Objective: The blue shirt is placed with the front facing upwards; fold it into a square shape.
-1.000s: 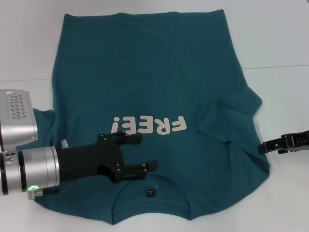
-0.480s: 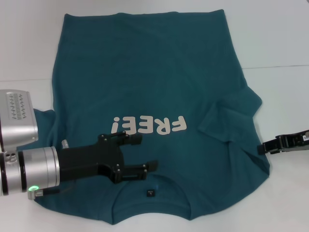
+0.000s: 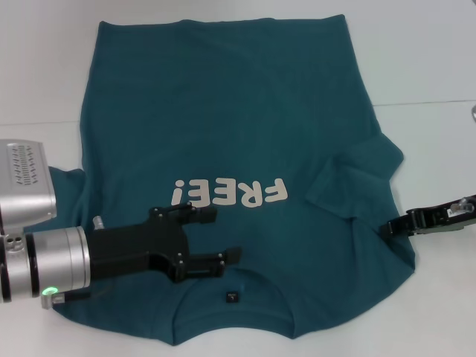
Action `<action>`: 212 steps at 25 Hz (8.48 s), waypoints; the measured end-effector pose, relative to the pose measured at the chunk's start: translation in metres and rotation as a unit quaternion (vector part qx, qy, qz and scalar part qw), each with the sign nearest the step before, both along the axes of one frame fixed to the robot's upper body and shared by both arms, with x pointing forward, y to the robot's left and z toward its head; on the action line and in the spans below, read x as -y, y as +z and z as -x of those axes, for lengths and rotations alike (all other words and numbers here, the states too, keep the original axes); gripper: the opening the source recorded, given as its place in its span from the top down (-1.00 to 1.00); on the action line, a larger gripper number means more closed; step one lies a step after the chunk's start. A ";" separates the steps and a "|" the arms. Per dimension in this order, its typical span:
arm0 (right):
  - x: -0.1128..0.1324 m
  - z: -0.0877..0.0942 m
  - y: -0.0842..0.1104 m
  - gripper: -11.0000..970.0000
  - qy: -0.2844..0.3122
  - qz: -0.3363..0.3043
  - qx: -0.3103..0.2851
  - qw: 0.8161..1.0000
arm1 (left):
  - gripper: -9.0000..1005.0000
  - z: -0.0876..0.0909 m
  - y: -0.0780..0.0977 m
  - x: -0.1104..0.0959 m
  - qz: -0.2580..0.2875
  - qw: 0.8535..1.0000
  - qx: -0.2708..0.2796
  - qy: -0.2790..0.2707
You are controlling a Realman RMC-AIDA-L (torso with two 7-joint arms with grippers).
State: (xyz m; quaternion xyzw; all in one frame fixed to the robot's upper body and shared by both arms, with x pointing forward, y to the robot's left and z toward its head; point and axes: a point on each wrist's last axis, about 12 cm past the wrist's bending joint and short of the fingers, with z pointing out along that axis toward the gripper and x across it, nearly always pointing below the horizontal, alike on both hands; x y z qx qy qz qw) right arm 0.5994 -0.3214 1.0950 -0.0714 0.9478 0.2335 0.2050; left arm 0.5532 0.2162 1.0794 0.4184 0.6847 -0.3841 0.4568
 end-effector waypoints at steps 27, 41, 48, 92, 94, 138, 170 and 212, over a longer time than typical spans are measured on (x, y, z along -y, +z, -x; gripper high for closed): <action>0.009 0.011 0.003 0.91 0.018 0.005 -0.020 1.000 | -0.69 0.001 -0.001 -0.001 0.001 1.000 -0.001 0.002; 0.014 0.025 0.001 0.91 0.023 0.031 -0.048 0.998 | -0.69 0.001 0.000 0.000 0.001 1.000 0.000 0.001; 0.016 0.023 0.003 0.87 0.026 0.047 -0.050 0.997 | -0.69 0.000 0.000 0.002 0.001 1.000 0.001 -0.001; -0.015 -0.038 0.060 -0.90 0.057 0.003 0.167 0.984 | -0.69 -0.004 -0.003 0.002 0.005 0.999 -0.011 0.037; -0.018 -0.040 0.063 -0.90 0.055 -0.013 0.188 0.981 | -0.69 -0.005 -0.003 0.000 0.008 0.999 -0.013 0.046; 0.012 0.060 -0.030 -0.90 0.027 -0.058 0.468 0.881 | -0.69 -0.026 0.004 -0.087 0.066 0.925 -0.094 0.361; -0.004 0.057 -0.037 -0.90 0.025 -0.074 0.475 0.877 | -0.68 -0.060 0.077 -0.123 -0.098 0.879 -0.266 0.384; -0.016 0.052 -0.039 -0.89 0.016 -0.093 0.472 0.877 | -0.68 -0.042 0.039 -0.157 -0.087 0.831 -0.348 0.425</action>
